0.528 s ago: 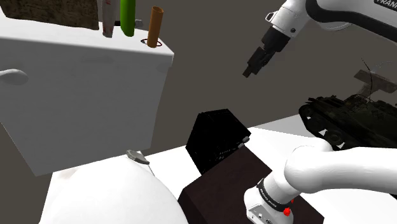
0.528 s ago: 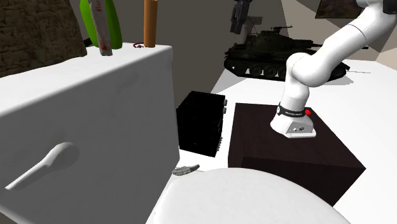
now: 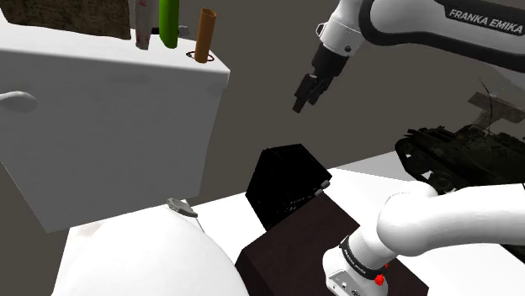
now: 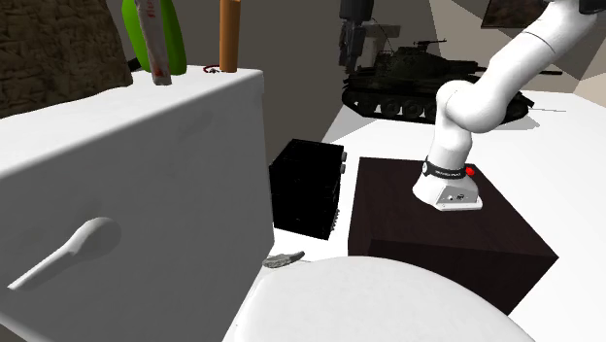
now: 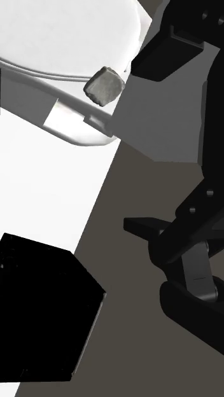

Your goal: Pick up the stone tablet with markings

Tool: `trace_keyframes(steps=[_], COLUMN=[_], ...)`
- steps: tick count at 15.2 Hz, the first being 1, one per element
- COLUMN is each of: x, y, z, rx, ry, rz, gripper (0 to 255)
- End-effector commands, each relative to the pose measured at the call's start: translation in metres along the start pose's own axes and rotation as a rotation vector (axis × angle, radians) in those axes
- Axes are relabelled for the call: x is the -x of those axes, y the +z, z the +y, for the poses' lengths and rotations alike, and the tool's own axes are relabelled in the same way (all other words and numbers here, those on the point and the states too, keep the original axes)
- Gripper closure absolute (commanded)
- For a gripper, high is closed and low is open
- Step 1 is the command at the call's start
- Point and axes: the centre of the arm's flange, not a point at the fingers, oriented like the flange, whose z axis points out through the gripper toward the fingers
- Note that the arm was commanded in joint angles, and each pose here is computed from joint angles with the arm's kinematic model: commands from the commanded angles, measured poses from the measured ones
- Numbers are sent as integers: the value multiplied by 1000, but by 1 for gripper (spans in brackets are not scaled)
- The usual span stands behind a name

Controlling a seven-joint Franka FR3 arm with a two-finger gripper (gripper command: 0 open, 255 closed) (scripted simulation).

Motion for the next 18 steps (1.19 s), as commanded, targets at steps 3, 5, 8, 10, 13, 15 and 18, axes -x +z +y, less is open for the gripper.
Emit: trace_keyframes(steps=[3, 5, 8, 10, 13, 15, 18], x=[-29, -43, -63, -75, -92, -103, -117], y=[30, 46, 73, 92, 121, 142, 174], z=[-45, -67, -100, -121, -153, -173, -203], rx=[56, 84, 126, 155, 197, 225, 267], ry=[-28, -43, -64, -78, -99, -114, -135], rz=[-37, -56, -84, -103, -131, -150, -178], gripper=[0, 0, 0, 0, 0, 0, 0])
